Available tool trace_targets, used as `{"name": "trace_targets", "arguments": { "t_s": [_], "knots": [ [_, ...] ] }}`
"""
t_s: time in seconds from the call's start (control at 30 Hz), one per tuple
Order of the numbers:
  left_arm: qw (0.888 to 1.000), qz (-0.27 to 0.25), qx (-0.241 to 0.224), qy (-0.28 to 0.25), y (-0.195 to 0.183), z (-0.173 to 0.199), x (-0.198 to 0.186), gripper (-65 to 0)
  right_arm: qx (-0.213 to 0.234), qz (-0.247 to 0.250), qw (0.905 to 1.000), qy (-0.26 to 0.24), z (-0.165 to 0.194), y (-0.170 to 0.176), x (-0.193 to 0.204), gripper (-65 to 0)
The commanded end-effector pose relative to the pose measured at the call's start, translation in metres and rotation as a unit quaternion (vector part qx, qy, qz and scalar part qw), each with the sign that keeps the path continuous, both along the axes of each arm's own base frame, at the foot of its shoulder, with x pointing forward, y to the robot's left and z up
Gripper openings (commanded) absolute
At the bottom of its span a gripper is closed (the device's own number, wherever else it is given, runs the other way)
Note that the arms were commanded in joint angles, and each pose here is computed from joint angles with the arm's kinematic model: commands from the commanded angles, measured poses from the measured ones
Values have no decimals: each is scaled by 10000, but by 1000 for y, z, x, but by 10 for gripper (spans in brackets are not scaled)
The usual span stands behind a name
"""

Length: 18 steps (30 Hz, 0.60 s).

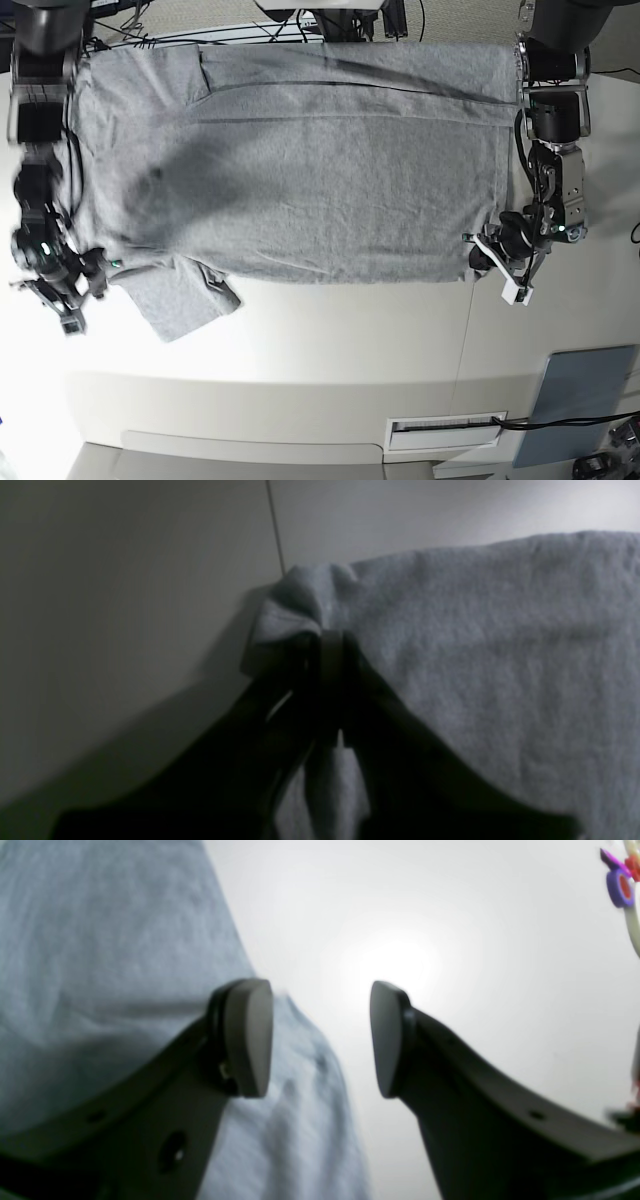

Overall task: Fold the T-shirt properly
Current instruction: 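Grasp the hem corners with both grippers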

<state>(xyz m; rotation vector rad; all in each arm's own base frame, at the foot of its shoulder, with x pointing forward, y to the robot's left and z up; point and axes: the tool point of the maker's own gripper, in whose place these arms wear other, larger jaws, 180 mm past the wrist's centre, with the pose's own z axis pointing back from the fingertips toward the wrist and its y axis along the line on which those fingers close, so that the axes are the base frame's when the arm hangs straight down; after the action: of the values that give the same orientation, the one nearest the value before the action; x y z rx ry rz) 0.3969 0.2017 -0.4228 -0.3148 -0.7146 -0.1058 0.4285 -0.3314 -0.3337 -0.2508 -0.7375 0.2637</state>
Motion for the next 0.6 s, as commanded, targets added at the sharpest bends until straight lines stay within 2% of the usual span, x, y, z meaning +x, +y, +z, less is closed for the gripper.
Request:
{"name": "trace_targets", "arguments": {
  "t_s": [0.0, 0.2, 0.33, 0.57],
  "knots": [
    [9999, -4, 85, -91, 6, 10, 8, -650, 14, -28, 9998, -175, 15, -1, 17, -342],
    [9999, -4, 89, -81, 6, 9, 7, -650, 288, -93, 9988, 389, -14, 23, 42, -342],
    [9999, -4, 91, -64, 6, 8, 5, -650, 304, -253, 9980, 491, -27, 25, 51, -342],
    [9999, -12, 124, -60, 7, 7, 5, -650, 531, -553, 9932, 875, -62, 17, 35, -342]
  ]
}}
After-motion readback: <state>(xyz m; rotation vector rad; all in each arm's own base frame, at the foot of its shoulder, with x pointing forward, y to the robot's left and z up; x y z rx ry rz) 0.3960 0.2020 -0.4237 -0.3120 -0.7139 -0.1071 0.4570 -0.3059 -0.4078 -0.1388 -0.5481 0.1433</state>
